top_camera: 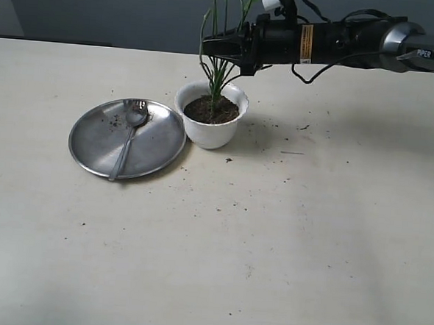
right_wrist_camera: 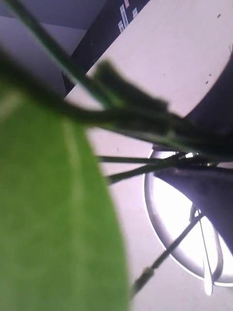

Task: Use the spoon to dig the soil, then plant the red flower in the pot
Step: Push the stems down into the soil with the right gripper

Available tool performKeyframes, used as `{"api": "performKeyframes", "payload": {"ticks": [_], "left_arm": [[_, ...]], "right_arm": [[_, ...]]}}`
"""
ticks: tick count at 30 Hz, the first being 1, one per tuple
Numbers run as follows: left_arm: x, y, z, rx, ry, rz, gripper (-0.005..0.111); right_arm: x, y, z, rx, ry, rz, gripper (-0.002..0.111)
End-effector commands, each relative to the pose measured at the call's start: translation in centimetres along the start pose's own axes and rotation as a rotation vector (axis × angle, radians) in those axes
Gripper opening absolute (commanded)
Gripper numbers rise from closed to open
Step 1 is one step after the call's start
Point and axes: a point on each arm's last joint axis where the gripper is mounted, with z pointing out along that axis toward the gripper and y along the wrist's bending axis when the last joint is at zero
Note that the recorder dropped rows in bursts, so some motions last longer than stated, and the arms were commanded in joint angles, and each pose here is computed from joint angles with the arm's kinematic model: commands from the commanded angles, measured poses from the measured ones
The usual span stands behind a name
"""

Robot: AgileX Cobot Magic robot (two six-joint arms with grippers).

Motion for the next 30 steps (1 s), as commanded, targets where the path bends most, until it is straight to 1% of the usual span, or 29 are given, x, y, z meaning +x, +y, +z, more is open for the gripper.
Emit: {"api": "performKeyframes", "payload": {"ticks": [1, 3, 9, 15, 22, 30], "left_arm": [[0.1, -0.1, 0.0, 0.011, -0.005, -0.009, 0.0], [0.1, -0.1, 0.0, 0.011, -0.005, -0.009, 0.0], [0.1, -0.1, 0.0, 0.011, -0.005, -0.009, 0.0], [0.1, -0.1, 0.0, 0.011, -0.005, -0.009, 0.0], [0.1, -0.1, 0.0, 0.011, -0.005, -0.009, 0.0], [0.1, -0.1, 0.0, 0.011, -0.005, -0.009, 0.0]], "right_arm": [[0.5, 0.2, -0.3, -0.027, 0.036, 0.003, -0.001], [0.6, 0.3, -0.3, -0.033, 0.036, 0.009, -0.001], [2.6, 1.0, -0.1, -0.04, 0.063, 0.078, -0.001], [2.9, 2.1, 2.5, -0.026, 0.123, 0.051, -0.001], [3.1, 1.6, 1.8, -0.008, 0.141, 0.07, -0.001], [3.8, 1.7, 1.6, -0.014, 0.187, 0.07, -0.001]]}}
